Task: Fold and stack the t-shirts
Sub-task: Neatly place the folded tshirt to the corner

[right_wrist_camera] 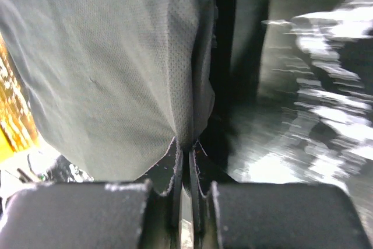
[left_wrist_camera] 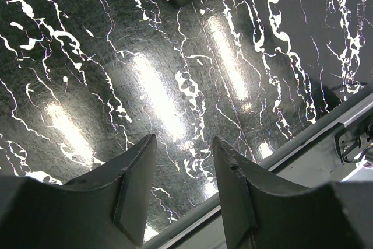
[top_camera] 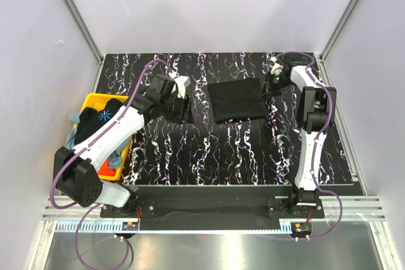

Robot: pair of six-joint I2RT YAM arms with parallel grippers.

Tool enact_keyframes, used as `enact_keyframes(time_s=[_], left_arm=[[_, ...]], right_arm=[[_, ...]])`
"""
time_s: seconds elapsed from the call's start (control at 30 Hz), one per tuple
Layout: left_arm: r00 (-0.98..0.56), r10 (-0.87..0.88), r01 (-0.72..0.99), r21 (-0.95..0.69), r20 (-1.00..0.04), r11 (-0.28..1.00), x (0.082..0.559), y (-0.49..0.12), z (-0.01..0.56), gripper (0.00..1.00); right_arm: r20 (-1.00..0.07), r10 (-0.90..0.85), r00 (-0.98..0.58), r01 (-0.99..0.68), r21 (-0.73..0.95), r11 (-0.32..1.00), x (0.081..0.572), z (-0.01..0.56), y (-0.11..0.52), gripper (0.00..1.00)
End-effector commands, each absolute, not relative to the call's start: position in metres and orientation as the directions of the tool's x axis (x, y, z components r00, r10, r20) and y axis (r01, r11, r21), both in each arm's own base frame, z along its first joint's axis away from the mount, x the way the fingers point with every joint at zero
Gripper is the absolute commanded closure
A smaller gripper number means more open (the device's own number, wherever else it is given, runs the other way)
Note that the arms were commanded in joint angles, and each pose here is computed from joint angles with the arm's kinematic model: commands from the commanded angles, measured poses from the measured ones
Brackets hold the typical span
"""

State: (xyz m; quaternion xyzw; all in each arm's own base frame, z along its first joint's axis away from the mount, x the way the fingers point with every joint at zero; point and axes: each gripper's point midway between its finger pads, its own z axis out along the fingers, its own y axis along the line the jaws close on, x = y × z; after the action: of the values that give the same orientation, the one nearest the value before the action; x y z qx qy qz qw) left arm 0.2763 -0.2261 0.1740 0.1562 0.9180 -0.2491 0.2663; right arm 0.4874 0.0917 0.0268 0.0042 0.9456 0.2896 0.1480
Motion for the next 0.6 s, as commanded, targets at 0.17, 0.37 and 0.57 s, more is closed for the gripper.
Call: enact_keyframes(time_s=[0.17, 0.37, 0.57], left_arm=[[-0.813, 0.152, 0.430, -0.403, -0.562, 0.808, 0.276, -0.232, 0.173, 0.52], [-0.825, 0.163, 0.427, -0.407, -0.542, 0.808, 0.276, -0.234, 0.164, 0.52], [-0.838, 0.177, 0.425, -0.413, -0.517, 0.806, 0.275, -0.236, 0.155, 0.51]], right_arm=[[-0.329, 0.153, -0.932, 0.012, 0.392, 0.920, 0.519, 0.031, -0.004, 1.00], [-0.356, 0.174, -0.918, 0.056, 0.319, 0.946, 0.542, 0.022, -0.049, 1.00], [-0.430, 0.140, -0.892, 0.054, 0.205, 0.977, 0.567, 0.022, -0.088, 1.00]])
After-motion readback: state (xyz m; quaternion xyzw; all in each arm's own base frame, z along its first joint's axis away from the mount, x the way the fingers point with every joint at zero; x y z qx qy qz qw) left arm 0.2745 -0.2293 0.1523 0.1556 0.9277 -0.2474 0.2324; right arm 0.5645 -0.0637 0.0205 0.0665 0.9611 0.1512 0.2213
